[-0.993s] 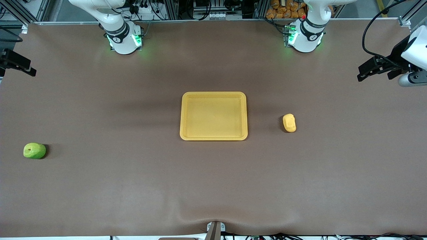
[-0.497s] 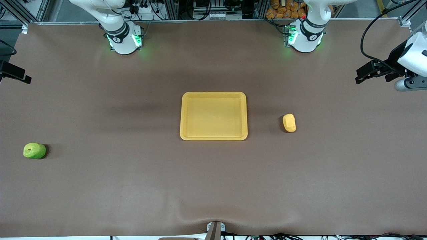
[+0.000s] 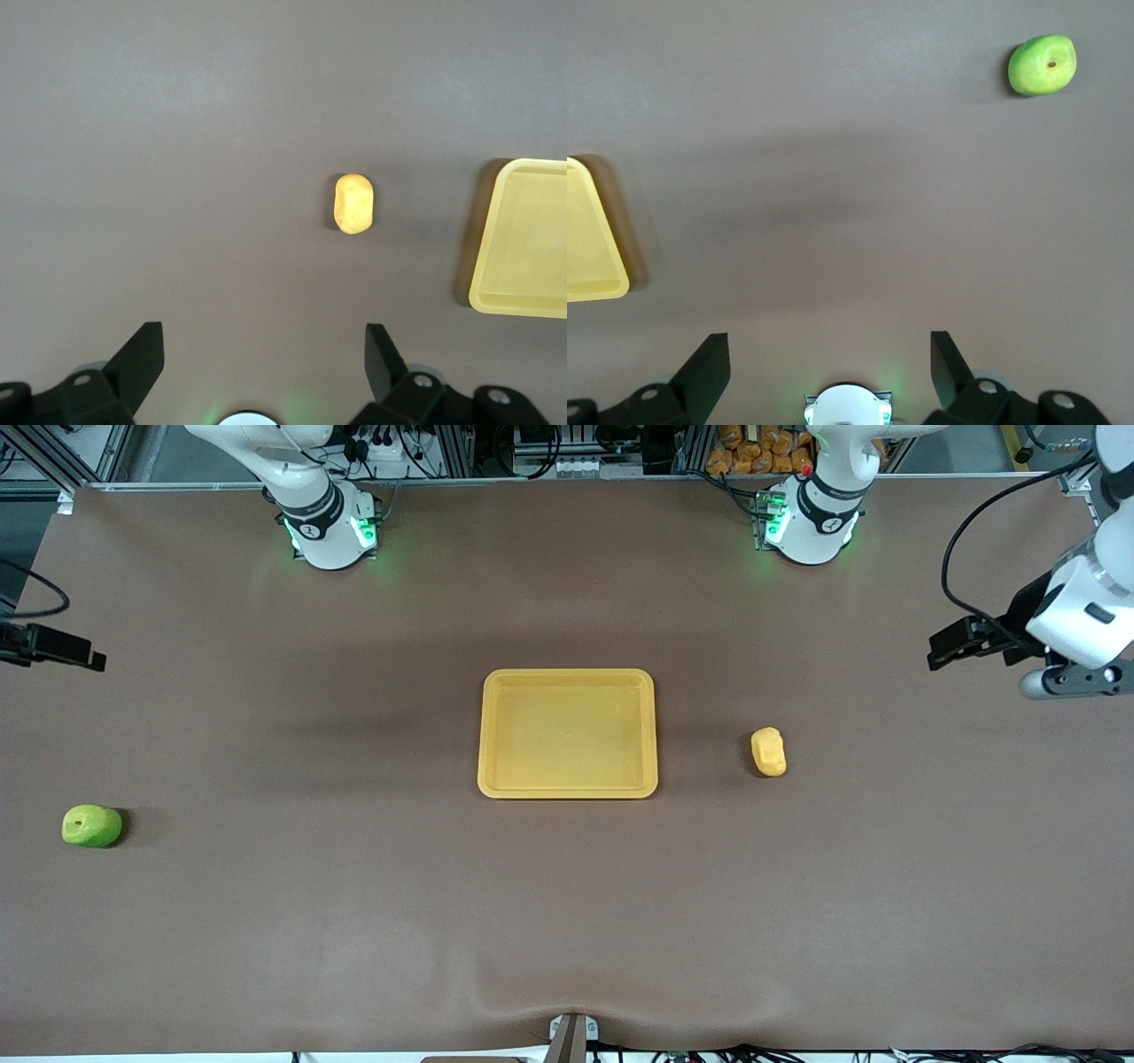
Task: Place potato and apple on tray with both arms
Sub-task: 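Reach the left gripper toward the yellow potato while the right gripper reaches the apple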
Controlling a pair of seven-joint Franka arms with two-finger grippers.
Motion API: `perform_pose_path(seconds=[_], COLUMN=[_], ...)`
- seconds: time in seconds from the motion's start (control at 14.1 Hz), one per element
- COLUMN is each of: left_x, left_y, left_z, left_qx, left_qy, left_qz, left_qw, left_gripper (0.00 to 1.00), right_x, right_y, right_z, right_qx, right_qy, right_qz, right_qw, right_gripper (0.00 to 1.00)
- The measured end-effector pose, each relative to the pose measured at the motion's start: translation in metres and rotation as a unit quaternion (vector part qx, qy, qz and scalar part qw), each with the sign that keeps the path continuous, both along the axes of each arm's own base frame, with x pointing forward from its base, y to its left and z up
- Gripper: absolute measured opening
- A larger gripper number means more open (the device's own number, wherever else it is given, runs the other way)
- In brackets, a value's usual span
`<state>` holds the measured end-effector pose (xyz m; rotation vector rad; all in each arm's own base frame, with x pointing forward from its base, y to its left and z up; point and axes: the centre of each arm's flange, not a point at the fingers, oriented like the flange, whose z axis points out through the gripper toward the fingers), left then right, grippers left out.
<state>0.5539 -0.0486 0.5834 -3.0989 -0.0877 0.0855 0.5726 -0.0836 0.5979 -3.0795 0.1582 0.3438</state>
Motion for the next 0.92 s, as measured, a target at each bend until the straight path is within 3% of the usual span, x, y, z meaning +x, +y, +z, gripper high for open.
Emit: perform_pose_path(seconds=[0.57,0.92], left_x=[0.018,0.024], left_y=[-0.02,-0.032], left_z=[-0.074,-0.121], left_qx=[-0.003,-0.01], left_qy=[0.005,-0.016], left_qz=[0.001,-0.01], left_qw=[1.0,1.0], left_gripper=[1.0,1.0], right_x=[0.021,0.033], right_y=[-0.031,-0.061], right_z=[-0.035,-0.081], right_qx=[-0.033,-0.031], right_qy=[0.001,0.029], right_qz=[-0.016,-0.037], right_qw=[0.999,0.998], right_gripper=[1.0,1.0])
